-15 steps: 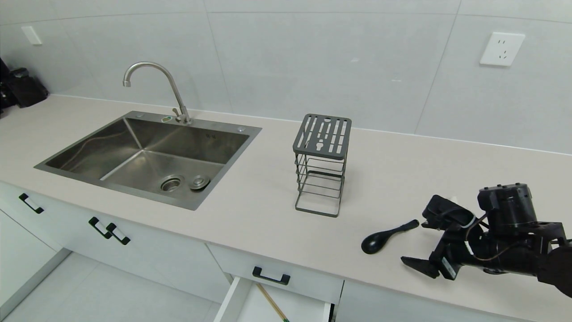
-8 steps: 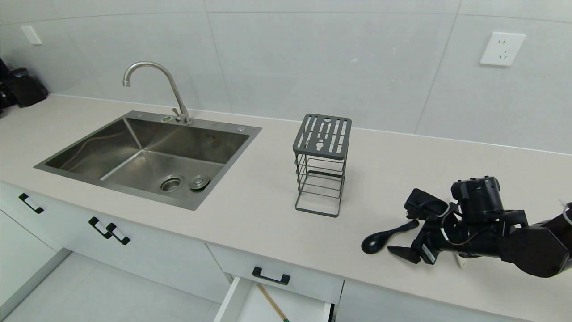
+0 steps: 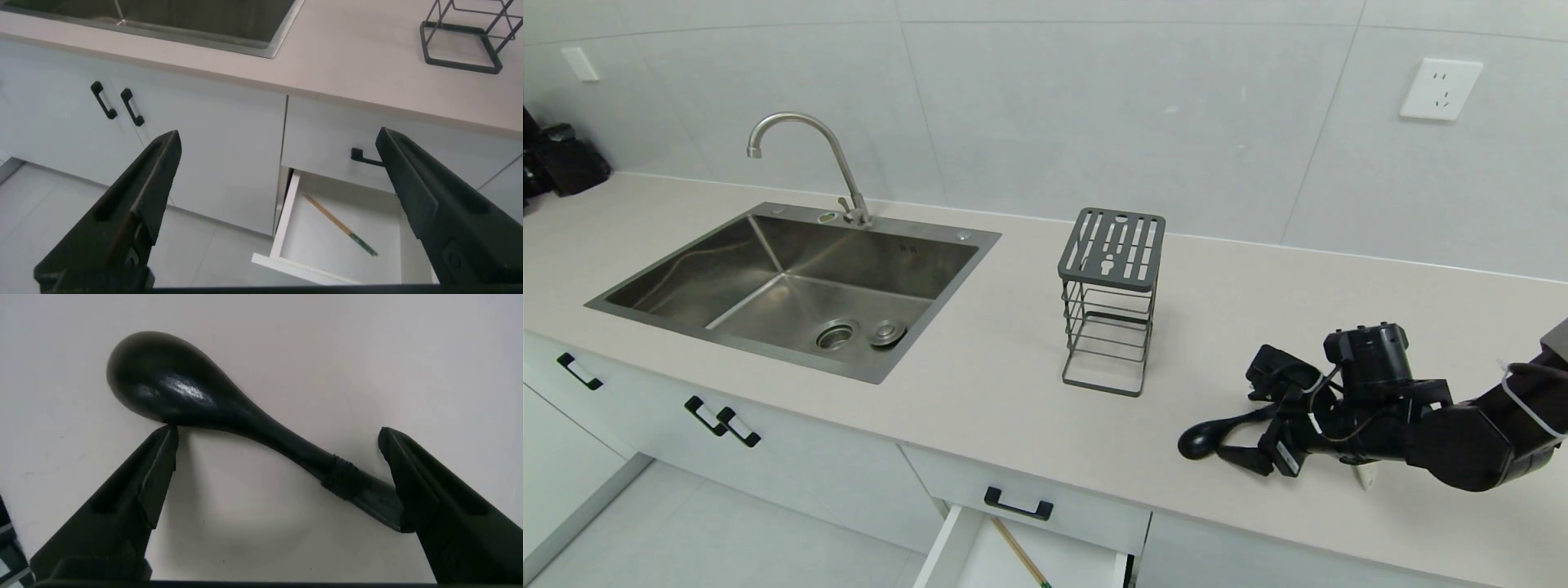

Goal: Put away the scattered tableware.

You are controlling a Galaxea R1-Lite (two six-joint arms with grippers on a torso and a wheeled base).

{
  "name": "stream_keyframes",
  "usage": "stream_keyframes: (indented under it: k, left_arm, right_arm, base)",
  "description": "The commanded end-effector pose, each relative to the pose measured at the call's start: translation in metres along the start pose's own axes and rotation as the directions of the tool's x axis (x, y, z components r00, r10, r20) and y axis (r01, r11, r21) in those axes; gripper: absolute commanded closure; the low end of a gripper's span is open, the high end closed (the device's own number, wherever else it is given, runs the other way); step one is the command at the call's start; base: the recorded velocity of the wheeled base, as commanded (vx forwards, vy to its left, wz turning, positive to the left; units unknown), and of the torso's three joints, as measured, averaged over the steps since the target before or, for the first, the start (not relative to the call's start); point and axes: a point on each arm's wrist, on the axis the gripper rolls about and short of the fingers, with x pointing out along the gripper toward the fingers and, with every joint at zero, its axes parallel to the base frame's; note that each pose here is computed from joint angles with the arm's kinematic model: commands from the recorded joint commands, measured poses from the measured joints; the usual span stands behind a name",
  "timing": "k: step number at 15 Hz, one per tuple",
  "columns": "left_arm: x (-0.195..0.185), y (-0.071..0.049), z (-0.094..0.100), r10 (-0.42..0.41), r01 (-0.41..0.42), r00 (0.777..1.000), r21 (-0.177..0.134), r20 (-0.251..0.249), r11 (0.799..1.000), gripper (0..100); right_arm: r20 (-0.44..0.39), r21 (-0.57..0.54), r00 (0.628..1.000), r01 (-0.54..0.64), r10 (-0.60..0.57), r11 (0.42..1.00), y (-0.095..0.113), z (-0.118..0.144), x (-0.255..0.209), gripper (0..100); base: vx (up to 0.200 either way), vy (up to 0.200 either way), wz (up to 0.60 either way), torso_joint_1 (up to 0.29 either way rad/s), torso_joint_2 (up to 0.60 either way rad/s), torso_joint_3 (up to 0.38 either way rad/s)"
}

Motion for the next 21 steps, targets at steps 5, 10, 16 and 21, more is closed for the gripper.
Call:
stream_keyframes:
  k: [5, 10, 16, 21]
  left_arm:
    - [0.0, 0.0, 0.0, 0.001, -0.001, 1.0, -0.001, 0.0, 1.0, 0]
    - [0.0, 0.0, 0.0, 0.001, -0.001, 1.0, -0.001, 0.0, 1.0, 0]
    - [0.0, 0.0, 0.0, 0.002, -0.002, 1.0, 0.0, 0.0, 1.0, 0]
    - [0.0, 0.0, 0.0, 0.002, -0.002, 1.0, 0.0, 0.0, 1.0, 0]
  right_arm:
    - [0.003, -0.003, 1.0, -0.029, 0.029, 1.0, 0.0, -0.001, 0.016, 0]
    - [0.011, -0.017, 0.999, -0.043, 0.043, 0.999, 0.005, 0.003, 0.016, 100]
    - [0.081, -0.065, 0.996, -0.038, 0.044, 0.997, 0.021, 0.021, -0.006, 100]
    - [0.109, -0.082, 0.992, -0.049, 0.058, 0.995, 0.04, 0.027, -0.033, 100]
  base:
    - [0.0, 0.0, 0.0, 0.0, 0.0, 0.0]
    - [0.0, 0.0, 0.0, 0.0, 0.0, 0.0]
    - [0.0, 0.0, 0.0, 0.0, 0.0, 0.0]
    - [0.0, 0.0, 0.0, 0.0, 0.0, 0.0]
